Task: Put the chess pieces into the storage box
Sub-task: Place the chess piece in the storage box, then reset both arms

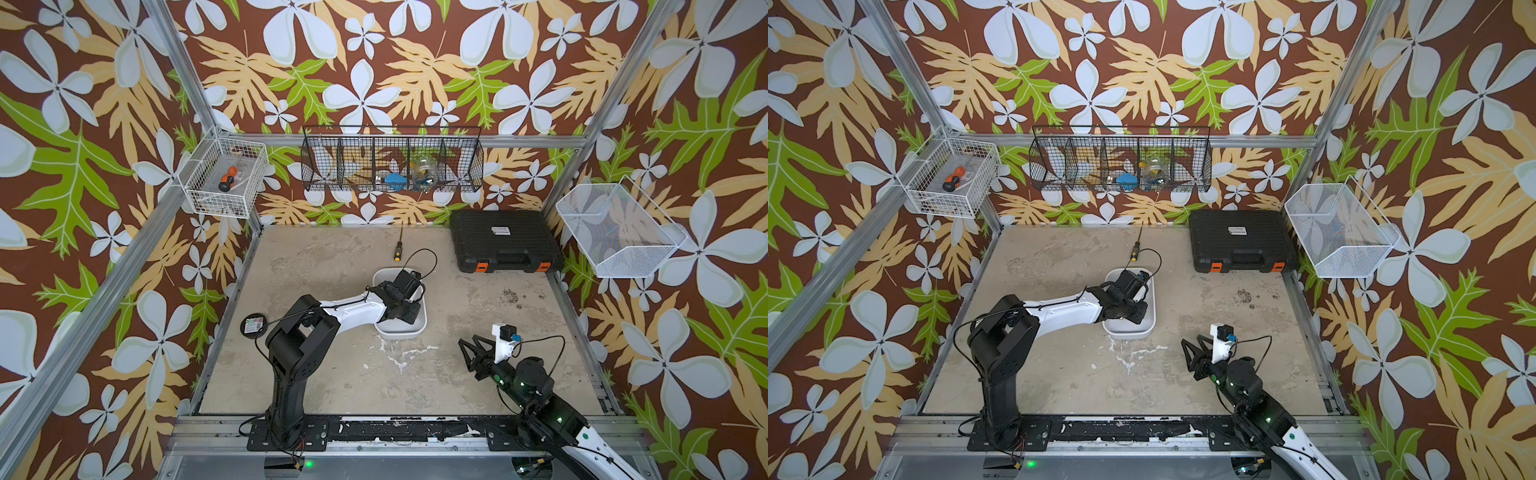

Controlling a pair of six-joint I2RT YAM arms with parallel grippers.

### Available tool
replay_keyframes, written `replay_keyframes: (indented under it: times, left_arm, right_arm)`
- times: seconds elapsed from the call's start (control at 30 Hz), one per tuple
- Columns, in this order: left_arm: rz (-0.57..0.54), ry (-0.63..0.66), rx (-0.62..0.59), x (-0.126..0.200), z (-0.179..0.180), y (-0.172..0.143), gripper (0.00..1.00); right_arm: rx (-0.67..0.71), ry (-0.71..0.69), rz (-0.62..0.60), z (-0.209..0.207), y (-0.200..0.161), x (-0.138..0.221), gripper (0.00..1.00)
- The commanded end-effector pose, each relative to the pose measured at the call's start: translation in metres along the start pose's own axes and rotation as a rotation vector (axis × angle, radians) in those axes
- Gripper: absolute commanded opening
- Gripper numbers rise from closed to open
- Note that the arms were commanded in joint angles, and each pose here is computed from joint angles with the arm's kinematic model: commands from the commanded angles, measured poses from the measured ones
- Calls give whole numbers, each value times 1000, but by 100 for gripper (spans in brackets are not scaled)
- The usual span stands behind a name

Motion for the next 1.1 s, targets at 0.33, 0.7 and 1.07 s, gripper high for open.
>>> replay_keyframes:
  times: [0.33, 0.7, 1.07]
  left_arm:
    - [-43, -14, 8, 15, -4, 13, 31]
    - [-346, -70, 50, 117, -11, 63, 43]
    - [-864, 425, 527, 204, 173, 17, 93]
  right_arm:
    - [7, 4, -2, 0, -1, -1, 59]
    - [80, -1, -68, 1, 8, -8, 61]
    - [309, -477, -187, -31, 95, -34, 76]
Point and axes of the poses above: each gripper's point midway between its finger pads, its own x axis back along the fingers, its own z axis along the line the jaws close on, y = z × x, the point moved 4 cm from there along x, back along the fingers, and after that the axes turned 10 degrees about x, right-handed, at the moved point
